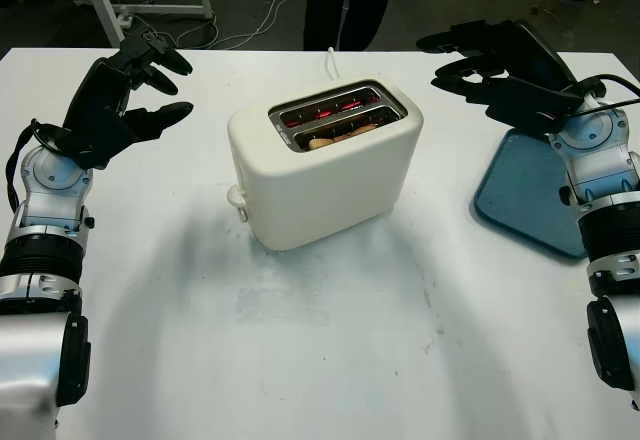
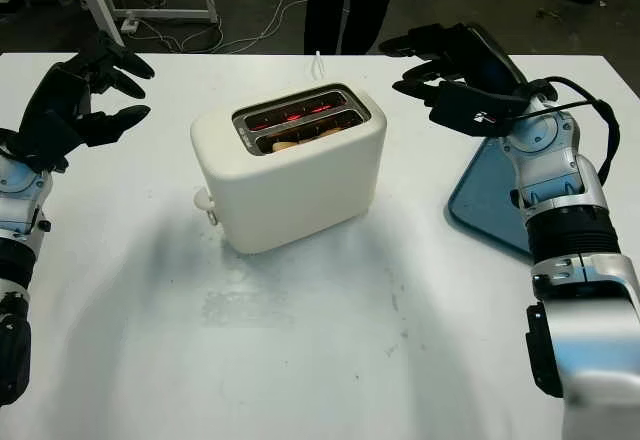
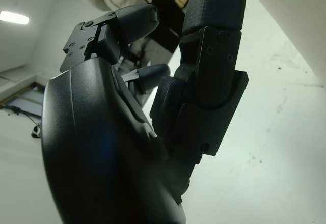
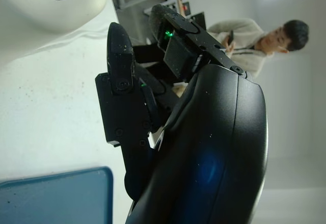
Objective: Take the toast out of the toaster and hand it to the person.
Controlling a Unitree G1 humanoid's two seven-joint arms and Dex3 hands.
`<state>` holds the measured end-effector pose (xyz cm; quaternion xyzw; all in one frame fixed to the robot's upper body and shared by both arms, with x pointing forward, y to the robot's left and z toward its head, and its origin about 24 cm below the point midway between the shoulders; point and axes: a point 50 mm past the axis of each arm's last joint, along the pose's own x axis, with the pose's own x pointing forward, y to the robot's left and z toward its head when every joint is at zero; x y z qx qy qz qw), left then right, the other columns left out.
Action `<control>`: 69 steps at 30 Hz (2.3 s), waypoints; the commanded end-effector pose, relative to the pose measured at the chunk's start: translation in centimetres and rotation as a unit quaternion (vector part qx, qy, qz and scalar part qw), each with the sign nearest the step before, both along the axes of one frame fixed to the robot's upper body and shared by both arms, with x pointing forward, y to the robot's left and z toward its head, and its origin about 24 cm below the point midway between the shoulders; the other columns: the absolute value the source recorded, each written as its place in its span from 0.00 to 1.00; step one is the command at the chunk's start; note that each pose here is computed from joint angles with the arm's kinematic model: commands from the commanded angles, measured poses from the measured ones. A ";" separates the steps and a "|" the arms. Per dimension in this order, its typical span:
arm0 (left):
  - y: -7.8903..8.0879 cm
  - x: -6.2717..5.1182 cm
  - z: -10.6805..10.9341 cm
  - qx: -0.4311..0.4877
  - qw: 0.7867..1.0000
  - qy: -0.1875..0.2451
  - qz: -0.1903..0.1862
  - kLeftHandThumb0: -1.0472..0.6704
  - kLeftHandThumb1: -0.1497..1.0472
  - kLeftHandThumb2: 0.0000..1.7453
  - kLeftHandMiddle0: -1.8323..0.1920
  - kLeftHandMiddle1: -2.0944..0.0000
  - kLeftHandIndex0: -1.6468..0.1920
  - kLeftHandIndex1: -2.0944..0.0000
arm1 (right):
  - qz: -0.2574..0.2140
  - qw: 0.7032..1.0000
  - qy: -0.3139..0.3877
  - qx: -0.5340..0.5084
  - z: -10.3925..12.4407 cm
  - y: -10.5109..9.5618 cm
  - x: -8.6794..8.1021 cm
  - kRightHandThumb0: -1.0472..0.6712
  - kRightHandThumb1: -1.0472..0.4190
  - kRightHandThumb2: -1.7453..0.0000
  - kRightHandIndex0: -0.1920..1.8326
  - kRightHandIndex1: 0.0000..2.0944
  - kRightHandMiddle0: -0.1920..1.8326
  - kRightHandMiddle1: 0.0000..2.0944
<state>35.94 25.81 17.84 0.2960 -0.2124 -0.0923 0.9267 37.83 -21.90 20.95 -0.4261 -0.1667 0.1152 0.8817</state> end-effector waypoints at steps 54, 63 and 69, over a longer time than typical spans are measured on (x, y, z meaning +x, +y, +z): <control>-0.1 0.1 0.6 0.000 1.000 -0.013 -0.004 0.00 0.89 0.15 0.88 0.22 0.84 0.29 | 0.005 1.000 -0.010 0.002 0.4 0.0 0.0 0.36 0.09 0.86 0.56 0.00 0.48 0.00; -0.1 0.1 0.6 0.004 1.000 -0.012 -0.003 0.00 0.89 0.15 0.88 0.22 0.84 0.29 | 0.003 1.000 -0.010 0.001 0.5 0.0 0.0 0.37 0.09 0.86 0.55 0.00 0.47 0.00; -0.2 0.1 0.6 0.003 1.000 -0.014 -0.002 0.00 0.89 0.15 0.88 0.21 0.84 0.29 | 0.005 1.000 -0.011 0.003 0.5 0.0 0.0 0.37 0.09 0.86 0.56 0.00 0.47 0.00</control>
